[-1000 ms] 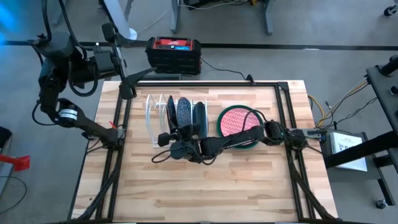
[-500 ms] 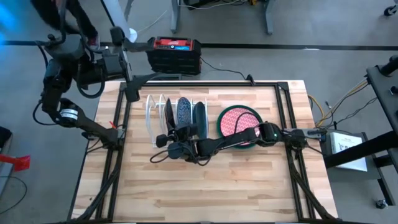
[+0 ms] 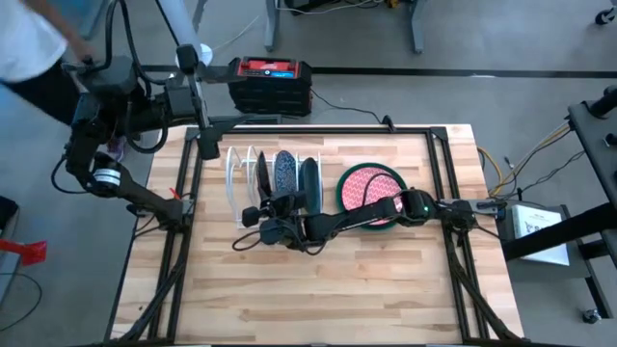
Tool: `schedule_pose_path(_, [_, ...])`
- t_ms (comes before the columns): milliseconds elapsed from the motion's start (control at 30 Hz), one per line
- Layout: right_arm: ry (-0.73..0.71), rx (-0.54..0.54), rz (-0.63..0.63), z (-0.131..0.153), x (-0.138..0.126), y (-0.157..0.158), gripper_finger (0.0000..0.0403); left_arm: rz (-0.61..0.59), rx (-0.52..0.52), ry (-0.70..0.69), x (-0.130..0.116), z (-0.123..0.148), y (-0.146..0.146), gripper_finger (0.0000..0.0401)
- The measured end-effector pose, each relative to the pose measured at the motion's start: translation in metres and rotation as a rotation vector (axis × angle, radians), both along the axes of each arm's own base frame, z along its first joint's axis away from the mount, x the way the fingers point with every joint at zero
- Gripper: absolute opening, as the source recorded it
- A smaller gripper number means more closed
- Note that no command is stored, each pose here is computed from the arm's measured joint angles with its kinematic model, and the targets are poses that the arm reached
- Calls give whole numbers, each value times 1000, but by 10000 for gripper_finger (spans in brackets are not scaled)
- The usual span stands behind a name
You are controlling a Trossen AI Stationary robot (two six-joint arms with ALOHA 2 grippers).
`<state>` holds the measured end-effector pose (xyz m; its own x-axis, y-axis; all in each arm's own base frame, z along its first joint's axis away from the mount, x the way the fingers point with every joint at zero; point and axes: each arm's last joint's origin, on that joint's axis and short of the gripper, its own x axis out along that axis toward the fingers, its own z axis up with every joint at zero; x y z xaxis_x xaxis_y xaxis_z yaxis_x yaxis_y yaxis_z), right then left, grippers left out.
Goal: Sort dishes
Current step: Put the green patterned plate into the dish rack
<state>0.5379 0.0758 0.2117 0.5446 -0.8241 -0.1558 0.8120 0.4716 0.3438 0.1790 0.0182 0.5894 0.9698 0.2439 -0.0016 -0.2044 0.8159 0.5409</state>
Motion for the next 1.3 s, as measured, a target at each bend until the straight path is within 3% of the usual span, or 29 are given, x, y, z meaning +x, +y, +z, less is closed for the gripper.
schedule_pose_path(400, [17, 6, -2, -17, 3, -1, 8, -1, -34, -4, 0, 0, 0, 296])
schedule_pose_path(1300, [75, -13, -7, -21, 3, -5, 8, -55, -61, 6, 0, -2, -2, 296])
